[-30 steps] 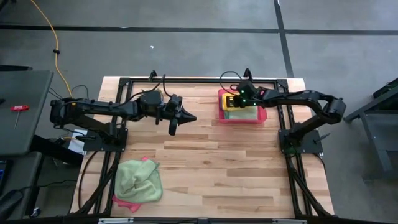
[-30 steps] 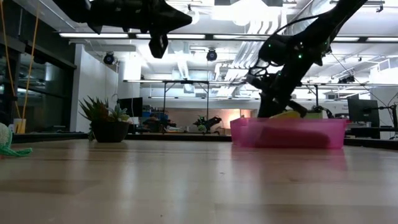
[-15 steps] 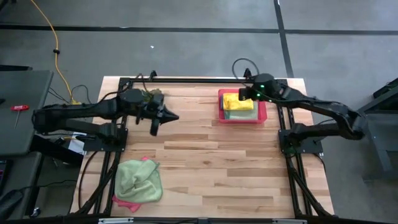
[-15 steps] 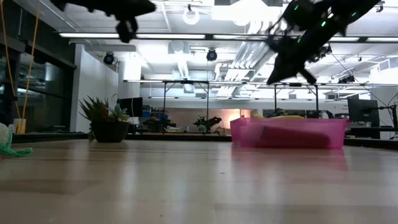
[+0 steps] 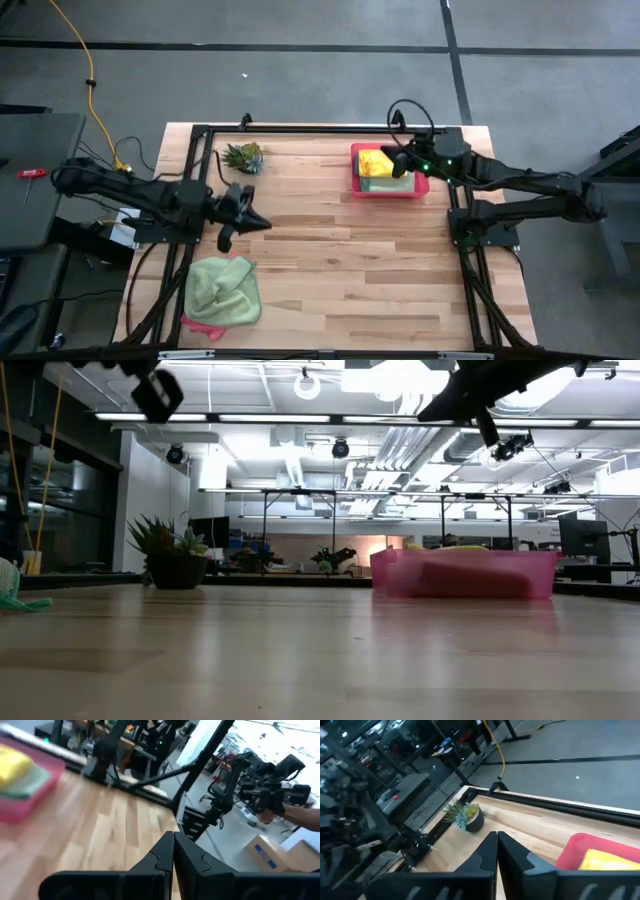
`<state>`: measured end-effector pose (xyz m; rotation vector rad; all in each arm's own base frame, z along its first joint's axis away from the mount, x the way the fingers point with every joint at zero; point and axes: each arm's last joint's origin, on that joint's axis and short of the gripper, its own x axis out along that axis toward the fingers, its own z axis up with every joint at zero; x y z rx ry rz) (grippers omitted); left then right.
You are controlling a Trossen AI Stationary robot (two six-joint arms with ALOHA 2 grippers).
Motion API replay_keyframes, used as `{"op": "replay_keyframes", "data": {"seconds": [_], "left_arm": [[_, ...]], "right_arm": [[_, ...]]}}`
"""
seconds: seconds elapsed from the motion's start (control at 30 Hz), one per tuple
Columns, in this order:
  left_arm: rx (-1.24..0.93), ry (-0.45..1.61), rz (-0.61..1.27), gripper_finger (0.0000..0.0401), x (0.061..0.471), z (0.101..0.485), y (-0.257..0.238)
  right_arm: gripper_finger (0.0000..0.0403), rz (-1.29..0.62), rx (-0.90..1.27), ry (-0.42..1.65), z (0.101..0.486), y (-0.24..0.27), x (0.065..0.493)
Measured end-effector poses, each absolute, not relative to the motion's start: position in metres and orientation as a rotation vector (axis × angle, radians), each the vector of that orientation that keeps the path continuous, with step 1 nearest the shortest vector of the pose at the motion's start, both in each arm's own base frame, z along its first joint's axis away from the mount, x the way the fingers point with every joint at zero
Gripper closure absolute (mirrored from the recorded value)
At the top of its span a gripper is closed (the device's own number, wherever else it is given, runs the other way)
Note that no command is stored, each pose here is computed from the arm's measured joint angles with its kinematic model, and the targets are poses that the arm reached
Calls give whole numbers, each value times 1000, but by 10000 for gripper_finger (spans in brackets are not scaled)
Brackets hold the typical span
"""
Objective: Fold microfiber towels
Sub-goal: Fold the green microfiber cloth
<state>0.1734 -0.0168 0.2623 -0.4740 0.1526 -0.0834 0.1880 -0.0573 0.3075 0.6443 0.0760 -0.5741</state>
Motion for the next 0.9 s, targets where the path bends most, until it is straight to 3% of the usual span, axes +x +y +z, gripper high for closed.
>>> {"op": "replay_keyframes", "data": {"seconds": [0.17, 0.43, 0.57, 0.7, 0.9], "left_arm": [[-526, 236, -61, 401, 169, 229, -25], [-382, 302, -29, 401, 167, 220, -21], [-349, 333, -2, 393, 167, 217, -16], [-330, 379, 7, 359, 166, 213, -14], [-290, 536, -1, 276, 176, 221, -18]], "right_arm": [[378, -565, 582, 124, 302, -40, 198], [267, -649, 528, 144, 293, -30, 210], [232, -661, 527, 148, 290, -29, 213], [220, -660, 527, 153, 289, -29, 215], [219, -656, 502, 164, 289, -29, 214]]}}
